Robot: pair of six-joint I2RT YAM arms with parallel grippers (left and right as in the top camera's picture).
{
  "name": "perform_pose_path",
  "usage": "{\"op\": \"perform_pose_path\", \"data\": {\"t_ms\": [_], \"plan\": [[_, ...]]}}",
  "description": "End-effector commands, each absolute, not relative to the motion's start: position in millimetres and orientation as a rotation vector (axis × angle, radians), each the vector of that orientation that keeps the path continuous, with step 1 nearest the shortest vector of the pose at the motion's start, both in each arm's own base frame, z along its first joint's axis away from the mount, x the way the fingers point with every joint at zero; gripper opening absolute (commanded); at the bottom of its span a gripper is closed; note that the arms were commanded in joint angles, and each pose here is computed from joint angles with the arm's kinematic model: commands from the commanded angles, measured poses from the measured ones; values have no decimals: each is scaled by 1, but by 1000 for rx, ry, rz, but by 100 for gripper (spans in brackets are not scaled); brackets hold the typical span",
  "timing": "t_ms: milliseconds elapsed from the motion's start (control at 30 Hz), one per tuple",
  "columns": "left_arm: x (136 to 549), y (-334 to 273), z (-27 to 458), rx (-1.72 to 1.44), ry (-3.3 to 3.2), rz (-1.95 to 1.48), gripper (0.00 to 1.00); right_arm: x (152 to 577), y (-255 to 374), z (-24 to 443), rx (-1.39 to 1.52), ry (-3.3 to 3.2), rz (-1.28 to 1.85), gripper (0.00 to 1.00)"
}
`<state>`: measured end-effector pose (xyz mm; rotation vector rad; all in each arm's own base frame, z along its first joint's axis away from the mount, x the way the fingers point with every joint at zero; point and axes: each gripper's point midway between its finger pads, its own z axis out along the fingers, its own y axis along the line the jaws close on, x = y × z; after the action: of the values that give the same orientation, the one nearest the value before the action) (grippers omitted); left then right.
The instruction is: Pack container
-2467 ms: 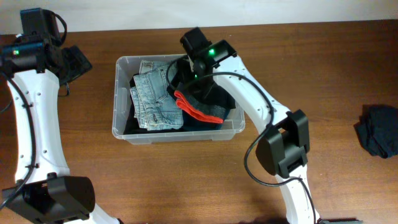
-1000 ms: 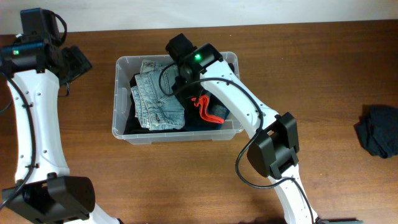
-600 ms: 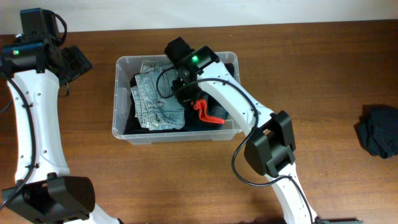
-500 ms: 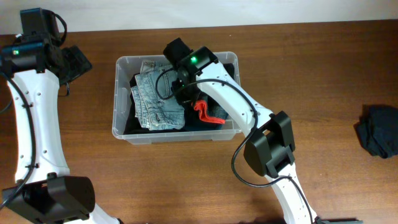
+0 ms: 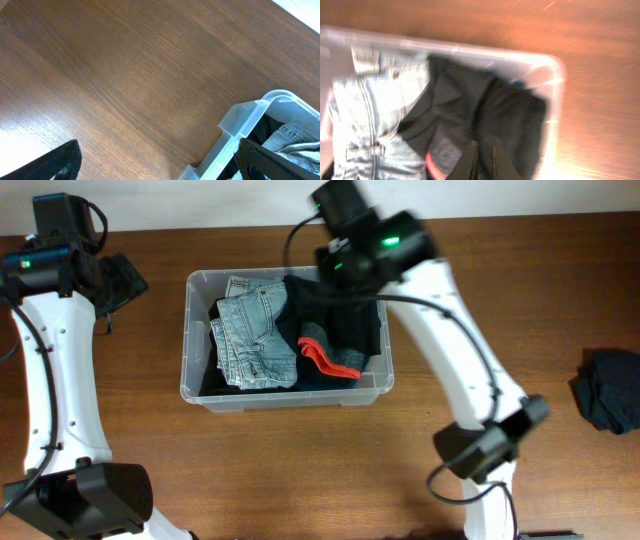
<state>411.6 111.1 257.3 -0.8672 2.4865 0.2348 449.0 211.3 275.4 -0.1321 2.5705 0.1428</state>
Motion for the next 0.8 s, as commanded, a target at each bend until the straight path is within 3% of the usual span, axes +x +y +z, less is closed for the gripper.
{"op": "perform_pose_path", "data": {"t_ms": [0,767], "plan": [[409,113,267,-880,2455,231,99,460,188,252,-62,2625,68,6],[409,113,267,-880,2455,230,99,469,172,114,-16,2851,35,5]]}}
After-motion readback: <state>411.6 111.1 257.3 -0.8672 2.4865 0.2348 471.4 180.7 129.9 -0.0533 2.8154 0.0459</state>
